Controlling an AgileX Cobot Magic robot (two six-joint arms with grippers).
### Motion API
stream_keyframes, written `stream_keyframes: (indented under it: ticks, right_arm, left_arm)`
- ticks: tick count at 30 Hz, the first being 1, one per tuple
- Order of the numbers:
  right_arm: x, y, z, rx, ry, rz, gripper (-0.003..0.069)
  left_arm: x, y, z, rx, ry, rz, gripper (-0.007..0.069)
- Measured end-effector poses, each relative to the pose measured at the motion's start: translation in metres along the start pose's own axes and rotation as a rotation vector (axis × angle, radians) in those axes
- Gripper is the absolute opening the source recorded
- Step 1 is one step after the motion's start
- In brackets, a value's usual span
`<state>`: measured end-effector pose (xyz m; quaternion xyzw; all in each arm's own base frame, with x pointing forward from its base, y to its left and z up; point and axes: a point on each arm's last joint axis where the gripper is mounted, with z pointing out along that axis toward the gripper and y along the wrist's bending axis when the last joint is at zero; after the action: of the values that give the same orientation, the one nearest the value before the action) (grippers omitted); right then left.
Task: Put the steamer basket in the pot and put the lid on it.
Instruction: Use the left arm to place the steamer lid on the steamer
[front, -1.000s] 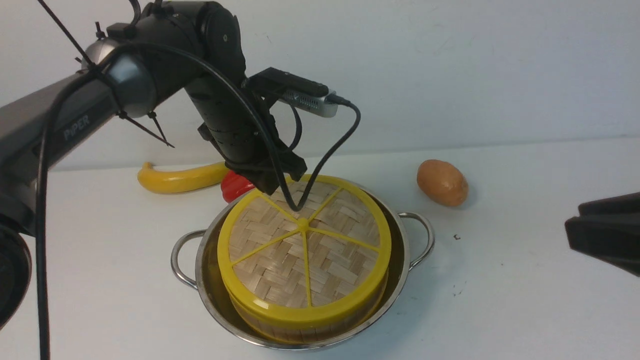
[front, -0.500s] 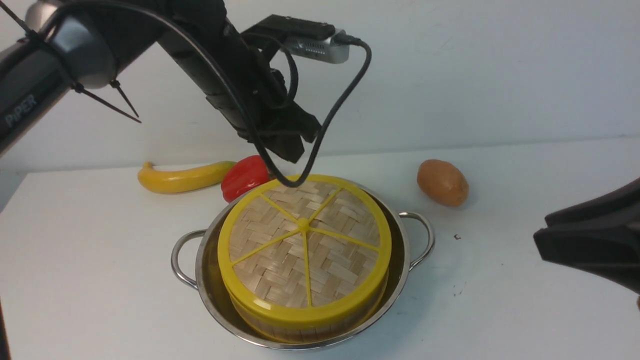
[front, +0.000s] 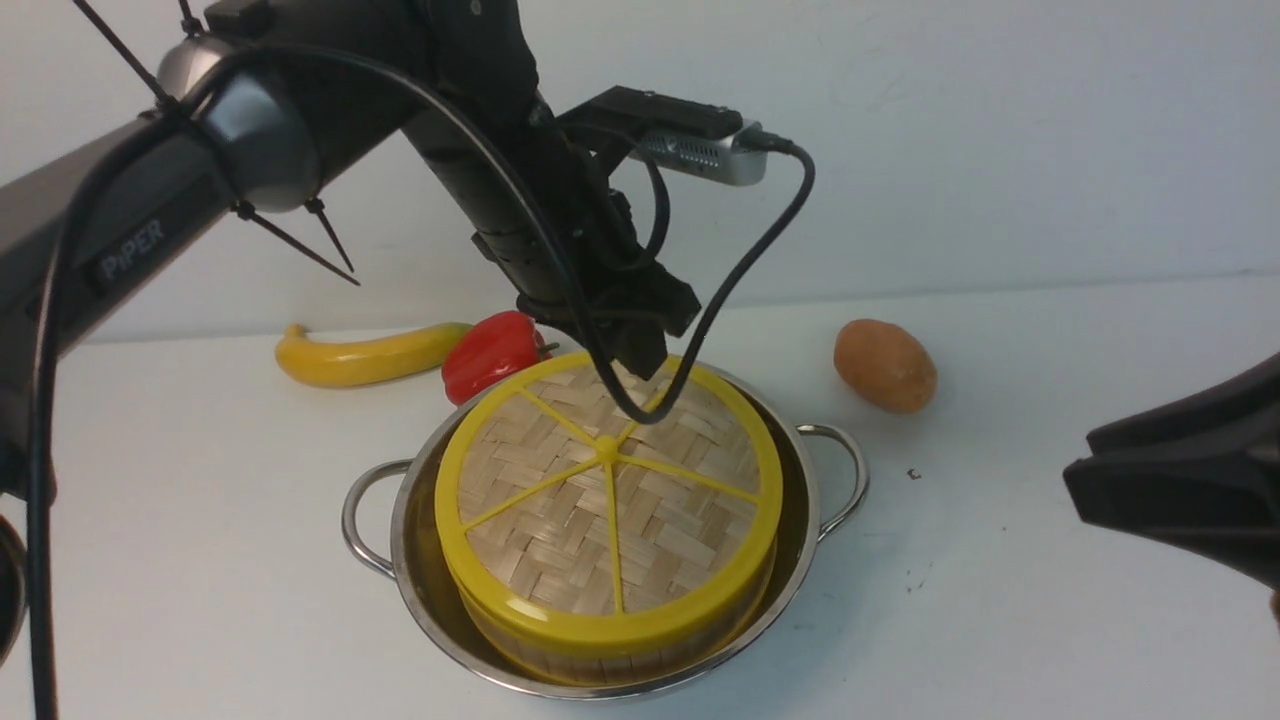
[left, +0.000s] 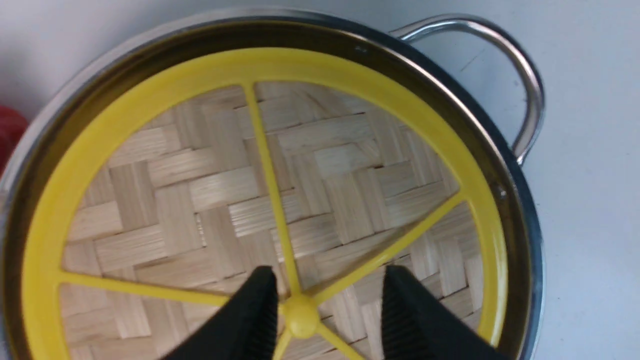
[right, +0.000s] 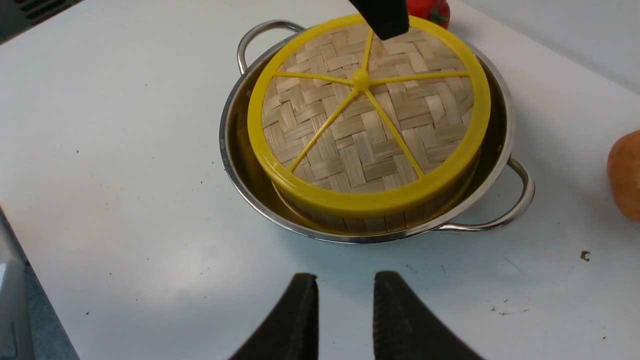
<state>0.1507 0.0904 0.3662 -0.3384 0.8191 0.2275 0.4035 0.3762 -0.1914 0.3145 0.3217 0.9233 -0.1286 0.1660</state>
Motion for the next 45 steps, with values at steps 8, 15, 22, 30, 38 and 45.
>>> stream_keyframes:
  ticks: [8, 15, 22, 30, 38, 45]
  right_arm:
    - [-0.001, -0.001, 0.000, 0.009, -0.012, -0.004, 0.0159]
    - [-0.001, -0.001, 0.000, 0.010, -0.013, -0.010, 0.0162]
    - [-0.001, -0.001, 0.000, 0.008, -0.015, -0.008, 0.0170]
    - [-0.001, -0.001, 0.000, 0.008, -0.015, -0.008, 0.0174]
    - [-0.001, -0.001, 0.000, 0.008, -0.016, -0.008, 0.0179]
    - [-0.001, -0.001, 0.000, 0.008, -0.016, -0.008, 0.0182]
  left_arm:
    - [0.005, -0.003, 0.003, 0.009, 0.018, -0.052, 0.0413]
    - [0.026, -0.009, 0.016, 0.011, 0.109, -0.067, 0.0381]
    - [0.028, -0.003, 0.015, -0.053, 0.121, -0.100, 0.0375]
    - [0.029, 0.001, 0.044, -0.049, 0.187, -0.129, 0.0375]
    - [0.030, 0.000, 0.054, -0.079, 0.215, -0.116, 0.0375]
    - [0.029, 0.002, 0.057, -0.093, 0.212, -0.114, 0.0375]
